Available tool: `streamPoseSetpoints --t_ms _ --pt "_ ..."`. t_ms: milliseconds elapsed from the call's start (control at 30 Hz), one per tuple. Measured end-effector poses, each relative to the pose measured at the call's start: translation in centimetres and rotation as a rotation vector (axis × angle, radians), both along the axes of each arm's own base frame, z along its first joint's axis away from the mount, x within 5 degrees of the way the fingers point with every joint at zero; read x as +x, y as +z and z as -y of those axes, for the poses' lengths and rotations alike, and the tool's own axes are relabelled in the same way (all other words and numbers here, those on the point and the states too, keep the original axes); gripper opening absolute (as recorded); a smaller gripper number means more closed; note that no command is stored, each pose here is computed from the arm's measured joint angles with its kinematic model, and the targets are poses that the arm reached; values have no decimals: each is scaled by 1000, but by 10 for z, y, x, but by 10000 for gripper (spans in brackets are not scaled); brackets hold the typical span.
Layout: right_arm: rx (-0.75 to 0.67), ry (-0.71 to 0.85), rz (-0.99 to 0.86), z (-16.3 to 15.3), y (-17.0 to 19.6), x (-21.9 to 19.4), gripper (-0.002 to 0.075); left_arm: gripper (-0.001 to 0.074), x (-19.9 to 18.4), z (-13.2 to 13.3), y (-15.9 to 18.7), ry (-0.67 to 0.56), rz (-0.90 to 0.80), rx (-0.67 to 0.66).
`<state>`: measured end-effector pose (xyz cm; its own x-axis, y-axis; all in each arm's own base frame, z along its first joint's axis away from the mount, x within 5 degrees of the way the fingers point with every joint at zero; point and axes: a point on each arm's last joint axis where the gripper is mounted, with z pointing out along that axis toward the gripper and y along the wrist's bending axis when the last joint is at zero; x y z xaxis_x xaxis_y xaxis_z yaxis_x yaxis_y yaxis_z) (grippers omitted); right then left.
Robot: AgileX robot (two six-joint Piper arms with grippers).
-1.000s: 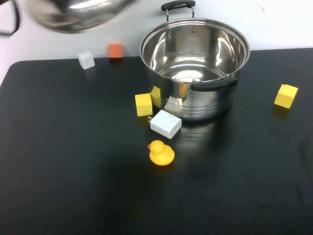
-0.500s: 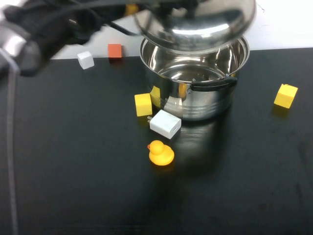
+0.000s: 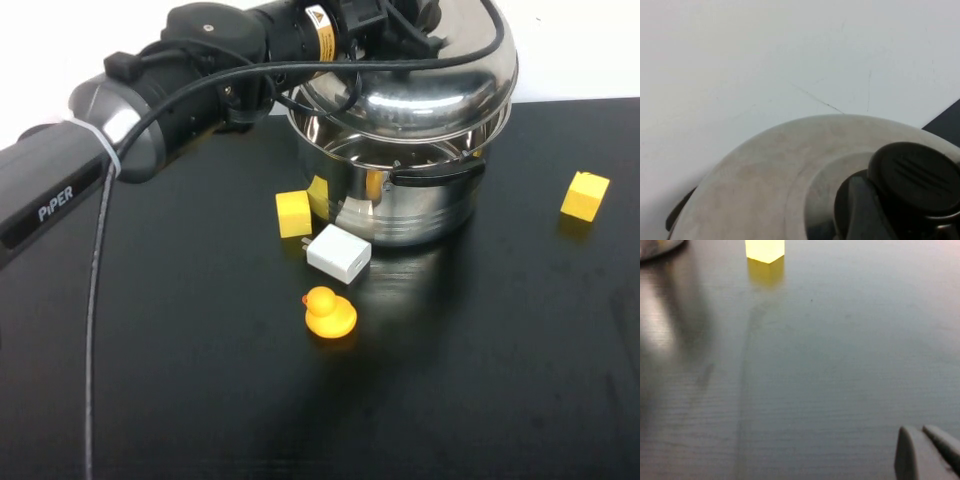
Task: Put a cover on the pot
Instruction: Place the pot lid on the pot
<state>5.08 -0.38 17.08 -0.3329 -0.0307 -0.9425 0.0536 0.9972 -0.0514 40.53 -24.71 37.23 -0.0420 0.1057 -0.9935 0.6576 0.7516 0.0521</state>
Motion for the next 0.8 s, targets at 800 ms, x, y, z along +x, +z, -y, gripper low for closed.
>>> streamPoseSetpoints --t_ms 800 --pt "0 0 0 0 0 0 -2 326 14 -1 -21 70 -144 -119"
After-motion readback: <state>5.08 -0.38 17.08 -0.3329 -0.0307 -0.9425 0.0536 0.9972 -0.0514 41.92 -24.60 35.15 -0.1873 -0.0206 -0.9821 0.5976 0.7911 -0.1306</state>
